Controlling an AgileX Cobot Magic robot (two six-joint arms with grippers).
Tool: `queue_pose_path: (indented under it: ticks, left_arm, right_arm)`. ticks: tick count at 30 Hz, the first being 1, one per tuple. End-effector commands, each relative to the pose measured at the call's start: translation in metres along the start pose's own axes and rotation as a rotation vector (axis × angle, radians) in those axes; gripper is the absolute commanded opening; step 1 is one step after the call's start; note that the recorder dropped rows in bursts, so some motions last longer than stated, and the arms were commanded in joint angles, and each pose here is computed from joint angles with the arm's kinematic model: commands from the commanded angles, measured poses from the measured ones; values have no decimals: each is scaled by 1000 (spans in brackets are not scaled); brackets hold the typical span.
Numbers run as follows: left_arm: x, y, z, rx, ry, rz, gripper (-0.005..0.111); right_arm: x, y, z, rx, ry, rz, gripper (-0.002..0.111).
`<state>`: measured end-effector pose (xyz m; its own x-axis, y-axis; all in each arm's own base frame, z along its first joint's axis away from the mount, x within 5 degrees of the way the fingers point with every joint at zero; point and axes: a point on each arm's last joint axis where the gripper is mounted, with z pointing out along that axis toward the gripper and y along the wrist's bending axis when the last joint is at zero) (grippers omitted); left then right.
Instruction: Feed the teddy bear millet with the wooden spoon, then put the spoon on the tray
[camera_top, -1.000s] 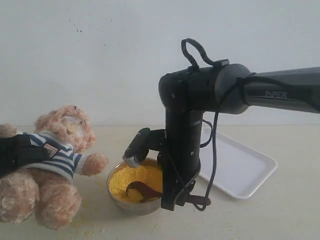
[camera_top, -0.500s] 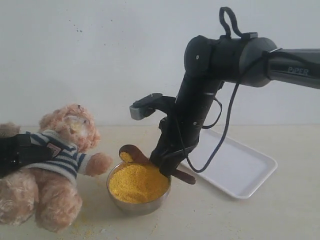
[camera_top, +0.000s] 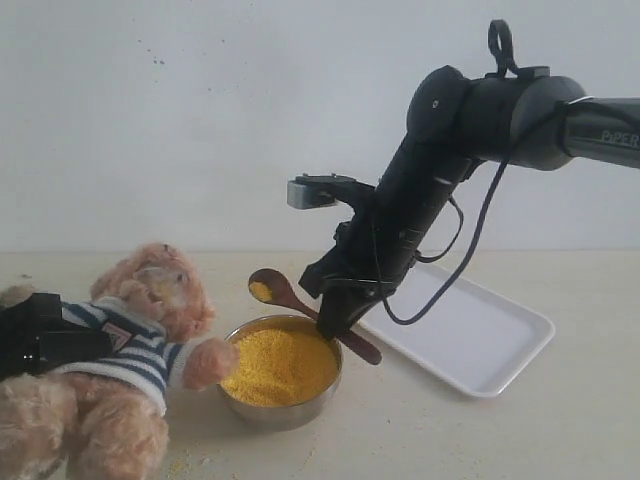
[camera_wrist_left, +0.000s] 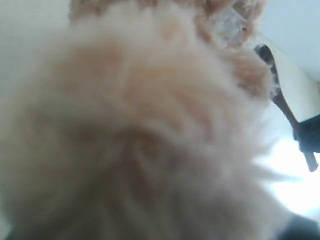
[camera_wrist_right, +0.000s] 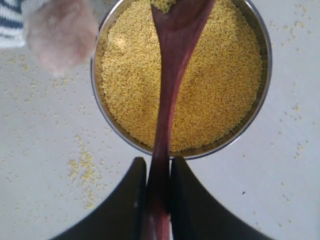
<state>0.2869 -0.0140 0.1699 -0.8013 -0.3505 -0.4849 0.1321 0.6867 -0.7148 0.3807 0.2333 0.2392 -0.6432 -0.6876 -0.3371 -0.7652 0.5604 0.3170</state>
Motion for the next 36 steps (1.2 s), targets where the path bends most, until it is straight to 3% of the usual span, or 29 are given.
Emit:
queue_pose_path:
  ticks: [1,9,14,22,30,33,36]
  left_arm:
    - [6,-9,-3,75,66,-50,4]
    - [19,-13,-36,-56,-39,-32,4]
    - [40,-23,-41,26,25,-74,4]
    - [53,-21,-41,17,95,-70,4]
    - [66,-18,-40,33,55,-193,4]
    - [72,-16,-40,44,20,-275,4]
    - [72,-16,-40,43,19,-277,4]
  right_arm:
    - [-1,0,-4,-13,-18,45,0]
    - [-1,1,-3,-17,-17,96,0]
    - [7,0,5,-29,19,130,0]
    - [20,11,-9,-24,26,124,0]
    - [17,39,-51,1,-66,110,0]
    - [11,68,-39,-21,-41,-30,0]
    - [9,98,-25,-5,9,-179,0]
